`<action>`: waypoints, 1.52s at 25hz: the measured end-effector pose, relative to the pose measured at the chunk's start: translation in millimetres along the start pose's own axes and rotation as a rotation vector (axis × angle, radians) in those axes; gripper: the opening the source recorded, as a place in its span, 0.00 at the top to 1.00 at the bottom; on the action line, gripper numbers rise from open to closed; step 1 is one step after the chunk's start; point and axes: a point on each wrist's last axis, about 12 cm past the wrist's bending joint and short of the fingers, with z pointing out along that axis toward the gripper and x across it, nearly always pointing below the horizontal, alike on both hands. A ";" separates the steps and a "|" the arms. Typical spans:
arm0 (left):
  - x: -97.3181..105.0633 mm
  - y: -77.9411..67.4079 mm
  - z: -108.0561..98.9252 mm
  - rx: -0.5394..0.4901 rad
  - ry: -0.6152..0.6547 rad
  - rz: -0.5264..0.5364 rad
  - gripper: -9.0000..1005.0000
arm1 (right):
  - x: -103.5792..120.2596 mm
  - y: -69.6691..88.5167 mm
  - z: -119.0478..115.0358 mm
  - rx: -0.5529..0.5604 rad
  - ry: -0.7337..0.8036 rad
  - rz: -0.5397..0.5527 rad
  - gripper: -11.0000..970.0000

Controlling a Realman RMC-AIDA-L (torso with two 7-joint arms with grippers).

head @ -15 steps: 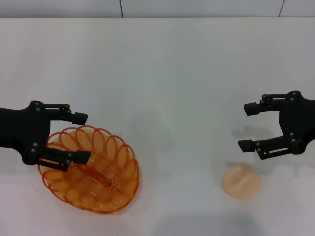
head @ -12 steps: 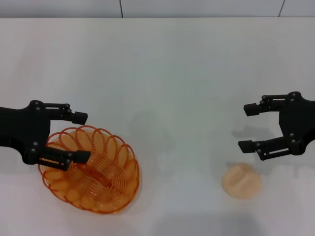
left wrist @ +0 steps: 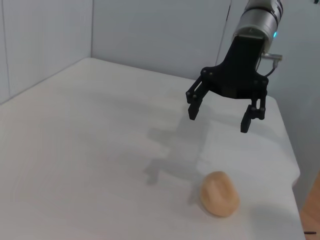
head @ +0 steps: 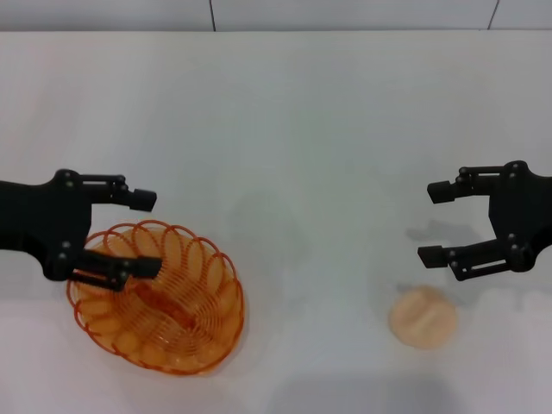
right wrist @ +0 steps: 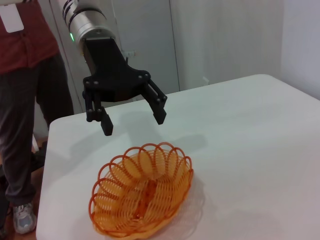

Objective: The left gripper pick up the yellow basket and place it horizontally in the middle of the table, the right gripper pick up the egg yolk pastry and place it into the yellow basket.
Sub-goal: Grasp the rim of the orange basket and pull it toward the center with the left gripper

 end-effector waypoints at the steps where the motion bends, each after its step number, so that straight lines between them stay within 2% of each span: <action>1: -0.6 0.9 -0.7 -0.008 -0.005 -0.004 0.15 | 0.0 -0.3 0.2 0.000 0.000 0.000 0.13; 8: -12.5 10.9 -19.8 -0.073 0.029 -0.095 0.16 | -1.0 -1.1 1.0 0.000 -0.009 -0.001 0.13; 15: -21.4 25.2 -42.6 -0.171 0.187 -0.252 0.16 | -1.2 -1.5 0.4 0.002 -0.014 0.002 0.13; 20: -24.3 33.3 -49.1 -0.220 0.295 -0.362 0.17 | -2.3 -1.8 -0.2 0.004 -0.028 0.005 0.13; 32: -22.3 44.8 -30.5 -0.279 0.444 -0.550 0.18 | -5.6 -2.5 1.6 0.006 -0.049 0.004 0.13; 33: -21.0 47.6 -26.0 -0.291 0.474 -0.599 0.19 | -5.9 -2.3 1.9 0.005 -0.053 0.005 0.13; 38: -19.9 51.3 -19.5 -0.305 0.498 -0.640 0.19 | -6.3 -2.2 2.2 0.003 -0.057 0.004 0.13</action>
